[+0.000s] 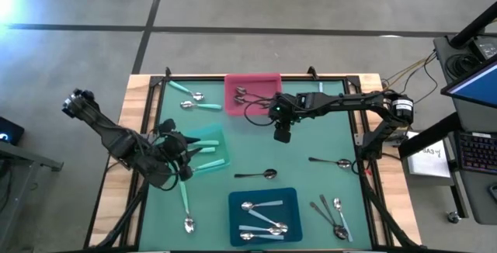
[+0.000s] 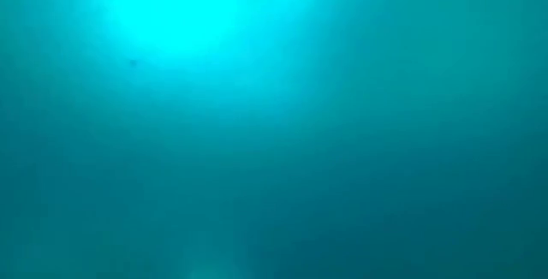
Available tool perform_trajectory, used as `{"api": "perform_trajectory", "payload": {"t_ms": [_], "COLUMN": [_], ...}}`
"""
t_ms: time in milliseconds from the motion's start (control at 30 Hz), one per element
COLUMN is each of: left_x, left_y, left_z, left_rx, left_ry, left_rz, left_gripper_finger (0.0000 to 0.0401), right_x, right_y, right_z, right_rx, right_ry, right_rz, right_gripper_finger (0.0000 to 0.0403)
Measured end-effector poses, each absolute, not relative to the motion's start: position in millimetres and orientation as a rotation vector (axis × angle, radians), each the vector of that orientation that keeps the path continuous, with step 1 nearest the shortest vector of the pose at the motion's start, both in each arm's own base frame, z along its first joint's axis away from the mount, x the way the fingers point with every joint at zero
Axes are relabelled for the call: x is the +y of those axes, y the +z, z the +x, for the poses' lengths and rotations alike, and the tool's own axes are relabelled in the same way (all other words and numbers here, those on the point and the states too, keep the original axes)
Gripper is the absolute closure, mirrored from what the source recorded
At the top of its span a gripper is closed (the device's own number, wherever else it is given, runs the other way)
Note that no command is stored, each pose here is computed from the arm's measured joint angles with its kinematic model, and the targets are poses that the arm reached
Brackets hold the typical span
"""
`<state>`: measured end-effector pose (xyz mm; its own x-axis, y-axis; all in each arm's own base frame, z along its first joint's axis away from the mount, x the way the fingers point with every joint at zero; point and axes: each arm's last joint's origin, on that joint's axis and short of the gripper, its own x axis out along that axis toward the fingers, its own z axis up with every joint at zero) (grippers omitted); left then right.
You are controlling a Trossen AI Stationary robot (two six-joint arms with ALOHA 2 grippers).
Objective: Sort silverware by color (type)
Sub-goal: Put the black spoon into the red bin
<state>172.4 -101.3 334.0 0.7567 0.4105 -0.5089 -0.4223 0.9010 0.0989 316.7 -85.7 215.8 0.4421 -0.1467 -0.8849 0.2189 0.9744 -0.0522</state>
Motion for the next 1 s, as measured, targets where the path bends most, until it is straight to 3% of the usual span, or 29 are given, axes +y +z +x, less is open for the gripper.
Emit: {"api": "perform_trajectory", "payload": {"t_ms": [367, 633, 1000], "left_x": [-75.9, -55.8, -60.5], "left_y": [319.9, 288.7, 252.5], "left_z": [135.2, 109.3, 115.2], "left_rx": [0.618, 0.522, 0.149], "left_ry": [0.478, 0.431, 0.227], "left_rz": [-0.105, -0.171, -0.213], "left_gripper_finger": [0.0295, 0.0295, 0.0295], "right_x": [-88.3, -91.0, -87.2], "right_y": [222.4, 232.0, 247.5], "right_z": [327.2, 338.6, 306.4], "right_rx": [0.953, 0.783, 1.062], "right_ry": [-0.265, -0.311, -0.38], "right_rz": [0.111, 0.19, 0.308], "right_gripper_finger": [0.0271, 0.0271, 0.0271]}}
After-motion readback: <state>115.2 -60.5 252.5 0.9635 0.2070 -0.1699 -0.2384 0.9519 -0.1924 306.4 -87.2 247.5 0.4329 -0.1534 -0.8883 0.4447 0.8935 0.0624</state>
